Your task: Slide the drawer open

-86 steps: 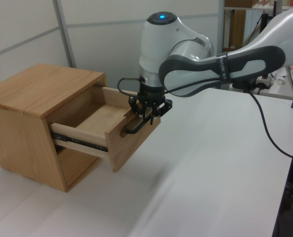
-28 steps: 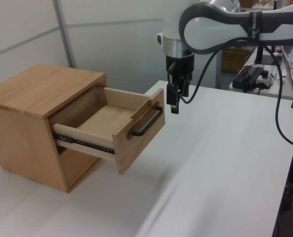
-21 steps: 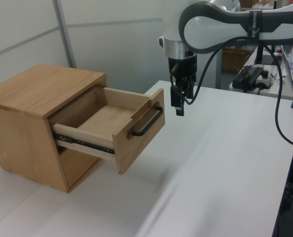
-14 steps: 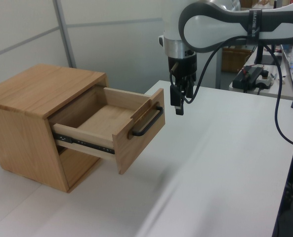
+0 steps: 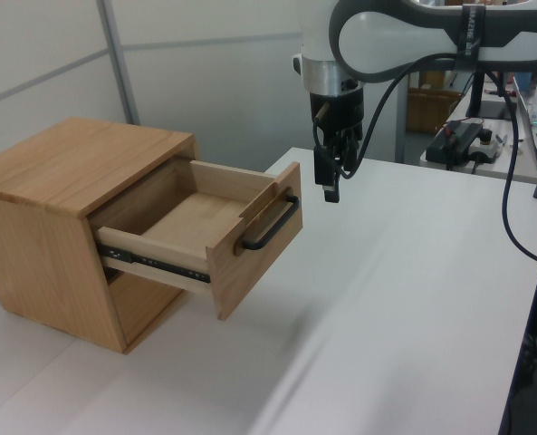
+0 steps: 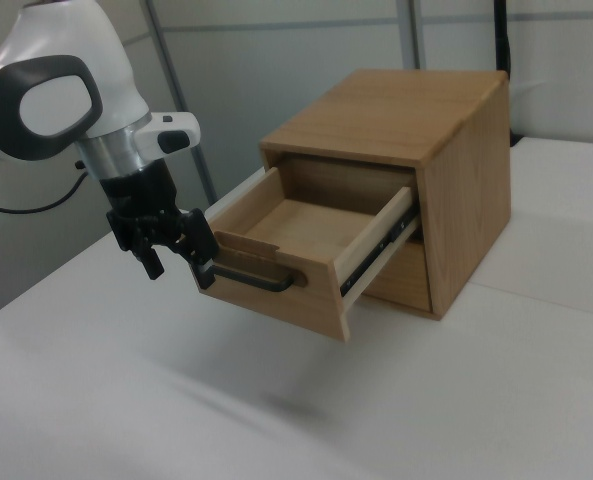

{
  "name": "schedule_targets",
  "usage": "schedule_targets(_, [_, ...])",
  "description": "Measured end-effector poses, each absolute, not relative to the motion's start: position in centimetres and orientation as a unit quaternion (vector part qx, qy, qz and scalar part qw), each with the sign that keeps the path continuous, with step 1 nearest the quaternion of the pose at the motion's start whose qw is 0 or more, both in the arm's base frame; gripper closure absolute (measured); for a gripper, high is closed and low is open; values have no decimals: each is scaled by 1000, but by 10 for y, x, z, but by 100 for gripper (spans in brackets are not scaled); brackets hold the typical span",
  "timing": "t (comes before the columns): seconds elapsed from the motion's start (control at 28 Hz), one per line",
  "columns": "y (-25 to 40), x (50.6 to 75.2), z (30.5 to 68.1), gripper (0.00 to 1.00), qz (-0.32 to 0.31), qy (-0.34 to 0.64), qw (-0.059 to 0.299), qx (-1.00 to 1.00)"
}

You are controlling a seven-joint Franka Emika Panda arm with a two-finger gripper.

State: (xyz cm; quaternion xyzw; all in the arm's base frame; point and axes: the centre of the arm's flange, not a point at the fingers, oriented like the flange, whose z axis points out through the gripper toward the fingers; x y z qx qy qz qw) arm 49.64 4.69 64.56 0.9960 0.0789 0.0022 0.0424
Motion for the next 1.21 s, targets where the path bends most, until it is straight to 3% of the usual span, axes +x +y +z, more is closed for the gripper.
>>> schedule_targets(1.21, [36,492,655,0,-12,68,42,997])
